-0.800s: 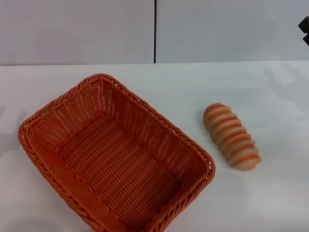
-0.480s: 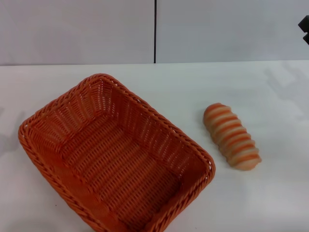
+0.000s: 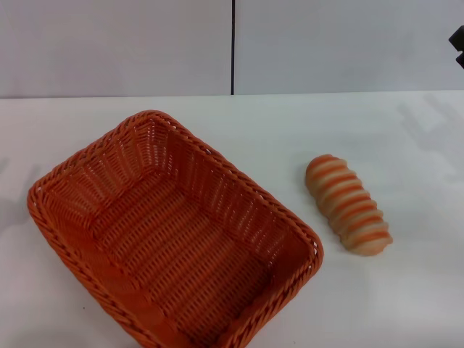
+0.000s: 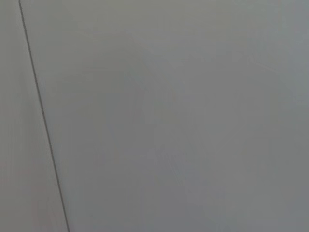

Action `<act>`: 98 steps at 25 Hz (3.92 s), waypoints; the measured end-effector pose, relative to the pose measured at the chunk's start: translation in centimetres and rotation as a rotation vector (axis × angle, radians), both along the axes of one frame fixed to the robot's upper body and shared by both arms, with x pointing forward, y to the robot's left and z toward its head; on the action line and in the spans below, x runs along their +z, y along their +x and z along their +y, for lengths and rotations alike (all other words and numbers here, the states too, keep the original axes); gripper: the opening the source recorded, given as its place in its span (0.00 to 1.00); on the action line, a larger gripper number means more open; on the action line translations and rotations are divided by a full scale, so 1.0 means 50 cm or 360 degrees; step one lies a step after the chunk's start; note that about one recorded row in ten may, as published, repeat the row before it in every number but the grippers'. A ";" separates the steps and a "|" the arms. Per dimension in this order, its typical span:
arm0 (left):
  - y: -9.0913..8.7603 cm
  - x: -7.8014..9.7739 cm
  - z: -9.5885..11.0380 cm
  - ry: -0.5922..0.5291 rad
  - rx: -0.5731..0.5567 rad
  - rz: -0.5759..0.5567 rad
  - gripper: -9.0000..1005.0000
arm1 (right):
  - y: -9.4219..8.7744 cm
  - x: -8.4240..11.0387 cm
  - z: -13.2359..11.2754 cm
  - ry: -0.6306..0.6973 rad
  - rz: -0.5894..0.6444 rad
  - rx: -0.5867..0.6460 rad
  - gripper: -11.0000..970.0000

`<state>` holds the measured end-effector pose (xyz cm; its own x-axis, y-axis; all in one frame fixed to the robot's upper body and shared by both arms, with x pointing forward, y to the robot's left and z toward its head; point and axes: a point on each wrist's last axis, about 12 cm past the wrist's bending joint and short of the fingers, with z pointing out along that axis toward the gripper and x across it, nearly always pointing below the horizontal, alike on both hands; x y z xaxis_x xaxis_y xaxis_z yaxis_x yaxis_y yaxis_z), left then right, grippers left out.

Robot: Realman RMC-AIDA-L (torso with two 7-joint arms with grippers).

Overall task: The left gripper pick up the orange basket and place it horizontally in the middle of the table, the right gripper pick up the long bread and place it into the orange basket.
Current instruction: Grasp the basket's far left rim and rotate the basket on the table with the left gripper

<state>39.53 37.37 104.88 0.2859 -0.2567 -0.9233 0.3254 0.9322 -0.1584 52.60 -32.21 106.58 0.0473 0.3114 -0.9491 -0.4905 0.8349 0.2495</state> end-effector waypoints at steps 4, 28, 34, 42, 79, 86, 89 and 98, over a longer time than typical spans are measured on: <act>0.004 0.007 0.004 0.0017 -0.0025 -0.0013 0.57 | -0.001 -0.001 0.000 0.0001 0.0001 0.0001 0.69; 0.210 0.323 0.016 0.0721 -0.0737 0.0698 0.74 | -0.078 -0.020 -0.040 0.0043 -0.0003 -0.0050 0.69; 0.246 0.374 -0.046 0.0989 -0.0782 0.0882 0.80 | -0.098 -0.026 -0.048 0.0055 0.0003 -0.0069 0.69; 0.284 0.393 -0.134 0.1305 -0.0736 0.1275 0.82 | -0.106 -0.028 -0.052 0.0069 0.0003 -0.0085 0.69; 0.365 0.258 -0.328 0.1914 -0.0641 0.1920 0.79 | -0.107 -0.031 -0.079 0.0027 0.0033 -0.0200 0.69; 0.375 0.251 -0.330 0.1955 -0.0630 0.1939 0.78 | -0.100 -0.033 -0.079 0.0014 0.0054 -0.0211 0.69; 0.377 0.243 -0.330 0.1970 -0.0640 0.1963 0.78 | -0.096 -0.034 -0.079 0.0009 0.0064 -0.0216 0.69; 0.391 0.234 -0.335 0.2030 -0.0613 0.1984 0.47 | -0.089 -0.035 -0.080 0.0001 0.0080 -0.0232 0.69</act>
<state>59.09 20.64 116.58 -0.5427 0.8184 -0.1889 0.7894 0.5738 0.2184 48.15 -36.21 104.84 0.0442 0.3053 -0.9512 -0.3508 0.8963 0.2713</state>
